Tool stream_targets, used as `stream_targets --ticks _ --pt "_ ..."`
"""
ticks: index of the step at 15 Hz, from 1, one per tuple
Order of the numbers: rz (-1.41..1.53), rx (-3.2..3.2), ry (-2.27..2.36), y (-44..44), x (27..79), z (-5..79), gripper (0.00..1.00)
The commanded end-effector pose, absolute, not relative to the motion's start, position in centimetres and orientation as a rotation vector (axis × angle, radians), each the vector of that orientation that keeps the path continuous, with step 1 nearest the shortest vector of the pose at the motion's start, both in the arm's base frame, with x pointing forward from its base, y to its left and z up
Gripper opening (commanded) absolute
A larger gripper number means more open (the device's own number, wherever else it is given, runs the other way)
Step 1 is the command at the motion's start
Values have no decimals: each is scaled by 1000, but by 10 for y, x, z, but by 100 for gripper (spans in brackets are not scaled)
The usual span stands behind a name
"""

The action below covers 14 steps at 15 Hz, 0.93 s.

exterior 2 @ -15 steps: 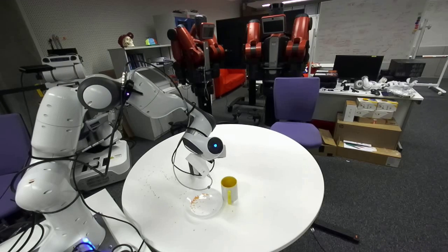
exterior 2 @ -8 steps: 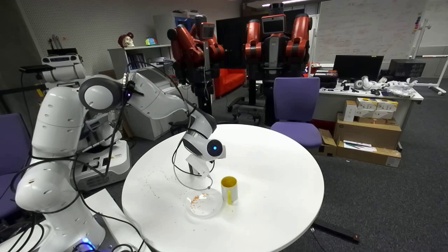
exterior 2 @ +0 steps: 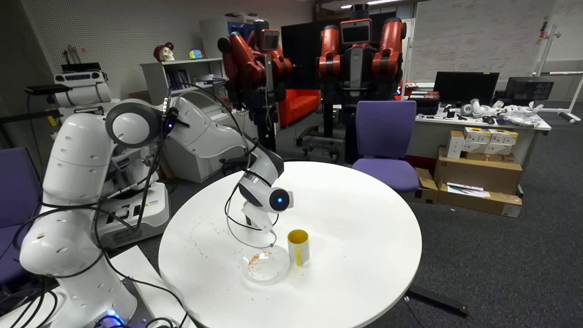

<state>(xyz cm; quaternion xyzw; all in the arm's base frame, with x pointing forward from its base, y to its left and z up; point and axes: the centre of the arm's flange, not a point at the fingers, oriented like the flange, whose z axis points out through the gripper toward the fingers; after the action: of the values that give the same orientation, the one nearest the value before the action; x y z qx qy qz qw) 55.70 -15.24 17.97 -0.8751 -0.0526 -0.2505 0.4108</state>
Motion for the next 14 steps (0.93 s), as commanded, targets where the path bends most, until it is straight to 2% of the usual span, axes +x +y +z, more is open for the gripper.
stream_targets --ticks 1,14 --pt "-678 -2127 -149 -156 563 177 1" --pt "-637 -2041 -108 -160 560 167 1"
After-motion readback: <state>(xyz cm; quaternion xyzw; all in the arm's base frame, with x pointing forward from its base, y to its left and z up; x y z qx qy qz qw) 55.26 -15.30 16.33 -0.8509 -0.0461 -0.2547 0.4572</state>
